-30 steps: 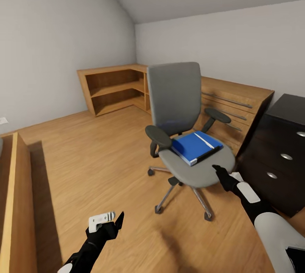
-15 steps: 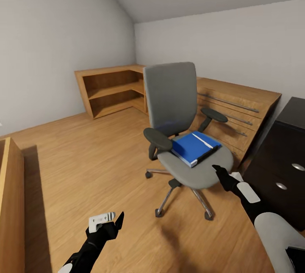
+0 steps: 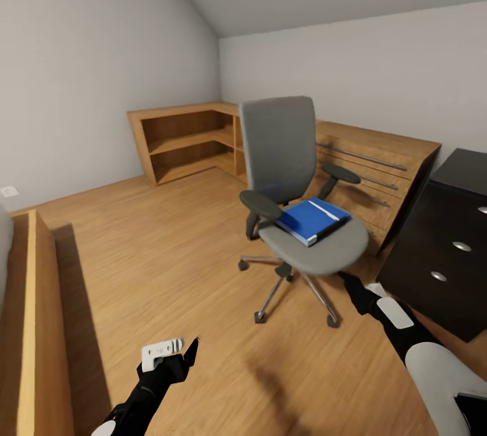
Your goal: In the bedroom, organize the workspace by keeping the computer under the desk, ensuring the monitor is on the desk, placing the keyboard on the desk next to the monitor, placing the mouse on the desk next to the keyboard, moving the folder from the swivel chair onto the desk next to the mouse, stacking the notebook on top of the folder with the pen on top of the notebook, and positioning the swivel chair next to the desk.
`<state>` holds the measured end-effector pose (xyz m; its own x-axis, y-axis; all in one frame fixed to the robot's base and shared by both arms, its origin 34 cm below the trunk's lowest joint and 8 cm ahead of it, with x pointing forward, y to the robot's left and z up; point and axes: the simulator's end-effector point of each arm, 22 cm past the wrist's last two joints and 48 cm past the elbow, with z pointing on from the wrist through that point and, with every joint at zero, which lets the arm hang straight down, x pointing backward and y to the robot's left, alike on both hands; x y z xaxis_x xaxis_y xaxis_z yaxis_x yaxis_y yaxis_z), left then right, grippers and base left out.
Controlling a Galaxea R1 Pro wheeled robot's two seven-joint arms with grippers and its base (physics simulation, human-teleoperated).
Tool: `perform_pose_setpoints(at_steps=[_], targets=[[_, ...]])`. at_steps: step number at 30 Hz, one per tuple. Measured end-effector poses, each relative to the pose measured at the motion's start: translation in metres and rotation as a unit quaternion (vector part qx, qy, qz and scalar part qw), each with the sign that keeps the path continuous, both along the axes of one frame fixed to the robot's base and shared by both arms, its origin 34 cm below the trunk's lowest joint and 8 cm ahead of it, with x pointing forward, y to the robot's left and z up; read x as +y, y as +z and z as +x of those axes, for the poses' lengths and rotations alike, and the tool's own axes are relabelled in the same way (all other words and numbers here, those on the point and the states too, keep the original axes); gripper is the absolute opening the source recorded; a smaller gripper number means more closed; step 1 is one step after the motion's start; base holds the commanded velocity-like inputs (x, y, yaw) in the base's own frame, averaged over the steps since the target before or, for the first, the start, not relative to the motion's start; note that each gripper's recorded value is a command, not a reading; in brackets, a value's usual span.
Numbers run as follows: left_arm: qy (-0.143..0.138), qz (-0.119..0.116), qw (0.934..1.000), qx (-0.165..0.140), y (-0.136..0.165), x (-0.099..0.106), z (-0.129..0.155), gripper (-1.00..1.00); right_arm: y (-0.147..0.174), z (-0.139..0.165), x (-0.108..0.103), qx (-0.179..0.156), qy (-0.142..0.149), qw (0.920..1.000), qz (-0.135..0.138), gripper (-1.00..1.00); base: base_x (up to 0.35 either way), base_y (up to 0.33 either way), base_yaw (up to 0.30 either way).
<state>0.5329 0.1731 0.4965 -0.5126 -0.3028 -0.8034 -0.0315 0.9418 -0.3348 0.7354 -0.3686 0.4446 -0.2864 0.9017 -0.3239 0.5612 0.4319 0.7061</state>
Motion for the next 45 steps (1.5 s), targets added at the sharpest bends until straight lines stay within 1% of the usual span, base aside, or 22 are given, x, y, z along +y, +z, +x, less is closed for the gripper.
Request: perform_pose_setpoints(at_steps=[9, 12, 14, 22, 27, 28, 36, 45], targets=[[0.0, 0.0, 1.0, 0.0, 0.0, 0.0, 0.0, 1.0, 0.0, 0.001, 0.003, -0.001, 0.001, 1.0, 0.0, 1.0, -0.226, 0.176, 0.0], [0.0, 0.0, 1.0, 0.0, 0.0, 0.0, 0.0, 1.0, 0.001, 0.002, 0.008, -0.004, 0.009, 0.9999, -0.002, 1.0, -0.054, 0.043, 0.0], [0.0, 0.0, 1.0, 0.0, 0.0, 0.0, 0.0, 1.0, 0.002, 0.003, 0.012, -0.008, 0.017, 0.9998, -0.003, 1.0, -0.028, 0.022, 0.0], [0.0, -0.001, 1.0, 0.0, 0.0, 0.0, 0.0, 1.0, 0.007, 0.008, 0.038, -0.029, 0.067, 0.9973, -0.013, 1.0, -0.009, 0.007, 0.0], [0.0, -0.001, 1.0, 0.0, 0.0, -0.001, 0.0, 1.0, 0.007, 0.009, 0.048, -0.034, 0.079, 0.9962, -0.012, 1.0, -0.001, 0.001, 0.0], [0.0, -0.001, 1.0, 0.0, 0.0, -0.001, 0.0, 1.0, 0.007, 0.009, 0.053, -0.036, 0.083, 0.9959, -0.01, 1.0, 0.0, 0.0, 0.0], [-0.002, -0.002, 1.0, 0.001, -0.001, -0.003, -0.001, 1.0, 0.006, 0.01, 0.07, -0.038, 0.092, 0.995, -0.003, 1.0, 0.04, 0.0, 0.0], [-0.005, -0.002, 1.0, 0.002, -0.001, -0.006, -0.003, 1.0, 0.006, 0.01, 0.075, -0.038, 0.096, 0.9946, -0.002, 1.0, 0.229, 0.0, 0.0]])
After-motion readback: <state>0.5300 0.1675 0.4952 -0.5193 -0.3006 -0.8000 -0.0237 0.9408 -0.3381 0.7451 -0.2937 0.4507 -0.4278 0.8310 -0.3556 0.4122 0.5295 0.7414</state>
